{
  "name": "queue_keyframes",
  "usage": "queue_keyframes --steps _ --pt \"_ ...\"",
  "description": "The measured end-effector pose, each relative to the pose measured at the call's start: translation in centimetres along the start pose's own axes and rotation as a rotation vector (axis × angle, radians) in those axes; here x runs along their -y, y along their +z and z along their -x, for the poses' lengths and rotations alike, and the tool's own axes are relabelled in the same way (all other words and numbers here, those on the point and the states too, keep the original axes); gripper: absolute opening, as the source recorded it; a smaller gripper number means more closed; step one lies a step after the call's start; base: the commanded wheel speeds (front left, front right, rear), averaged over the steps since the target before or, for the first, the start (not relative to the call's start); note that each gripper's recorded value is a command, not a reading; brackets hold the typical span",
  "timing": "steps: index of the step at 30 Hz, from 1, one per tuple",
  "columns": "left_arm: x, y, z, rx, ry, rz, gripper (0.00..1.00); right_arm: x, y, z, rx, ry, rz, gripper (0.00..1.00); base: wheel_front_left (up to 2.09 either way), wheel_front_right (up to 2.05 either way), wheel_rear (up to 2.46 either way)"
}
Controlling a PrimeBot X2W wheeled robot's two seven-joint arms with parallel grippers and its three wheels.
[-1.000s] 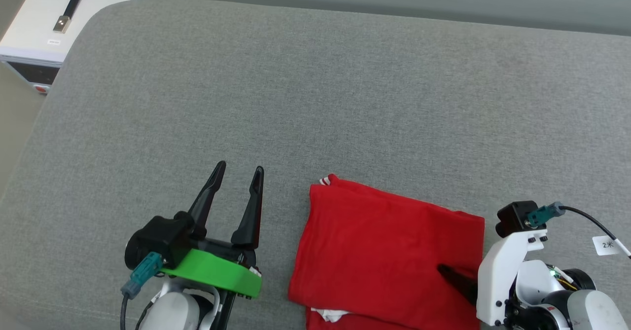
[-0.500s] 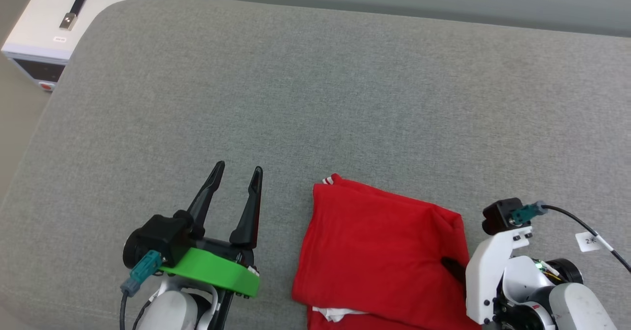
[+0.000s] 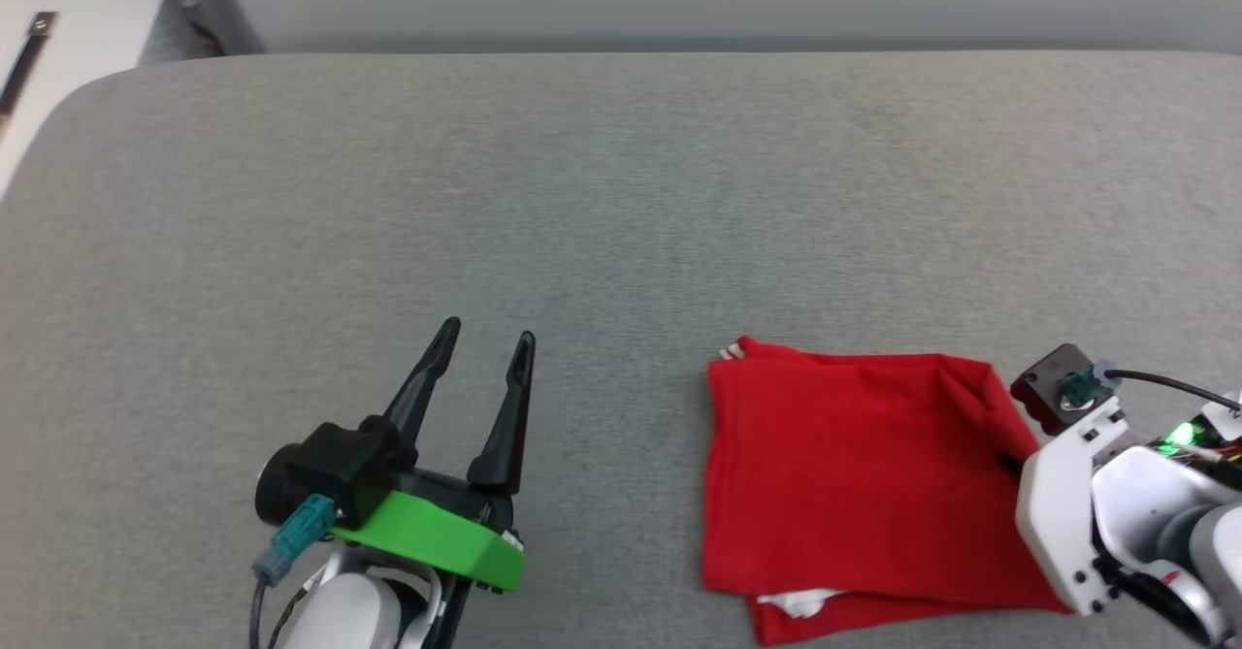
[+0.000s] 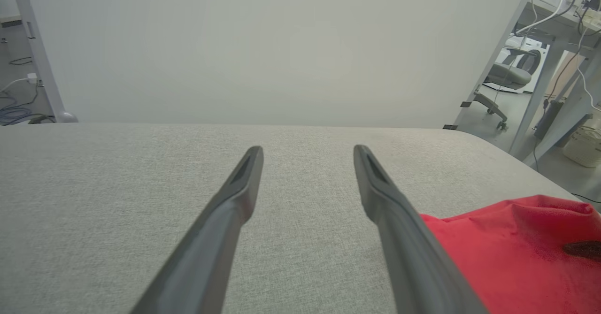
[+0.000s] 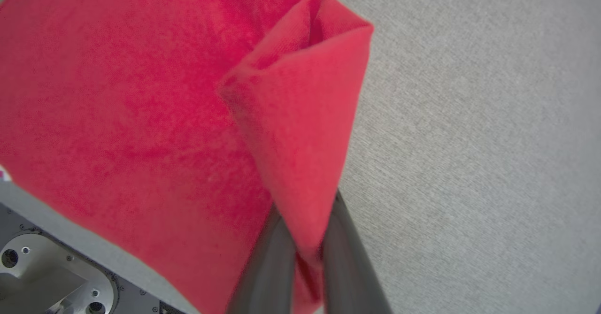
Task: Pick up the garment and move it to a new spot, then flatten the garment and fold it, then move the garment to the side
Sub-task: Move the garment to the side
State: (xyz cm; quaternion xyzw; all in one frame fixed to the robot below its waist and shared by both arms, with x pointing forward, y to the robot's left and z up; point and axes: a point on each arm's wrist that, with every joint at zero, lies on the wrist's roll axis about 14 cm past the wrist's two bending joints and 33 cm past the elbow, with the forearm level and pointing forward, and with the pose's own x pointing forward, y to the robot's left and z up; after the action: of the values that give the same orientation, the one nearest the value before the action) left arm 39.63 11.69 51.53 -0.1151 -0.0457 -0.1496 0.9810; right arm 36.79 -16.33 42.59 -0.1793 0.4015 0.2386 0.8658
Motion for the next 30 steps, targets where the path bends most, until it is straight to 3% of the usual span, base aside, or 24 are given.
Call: queue_keyframes --steps 6,14,24,30 --pt "4.1 -0.7 -2.6 -0.001 -0.139 0.029 1.00 5.6 -2.5 2.8 -0.052 -0.154 0.119 0.00 0.00 0.00 0.00" --pt "7.7 -2.0 -6.8 0.002 -0.314 0.009 1.00 14.5 -4.0 4.3 -0.059 -0.360 0.156 0.00 0.00 0.00 0.00" --pt "8.7 -4.9 -11.6 0.021 -0.430 0.010 1.00 22.9 -10.3 4.4 -0.187 -0.538 0.080 0.00 0.00 0.00 0.00" --pt "9.6 -7.1 -13.3 0.026 -0.505 0.009 1.00 27.1 -11.6 5.0 -0.202 -0.656 0.046 0.00 0.00 0.00 0.00"
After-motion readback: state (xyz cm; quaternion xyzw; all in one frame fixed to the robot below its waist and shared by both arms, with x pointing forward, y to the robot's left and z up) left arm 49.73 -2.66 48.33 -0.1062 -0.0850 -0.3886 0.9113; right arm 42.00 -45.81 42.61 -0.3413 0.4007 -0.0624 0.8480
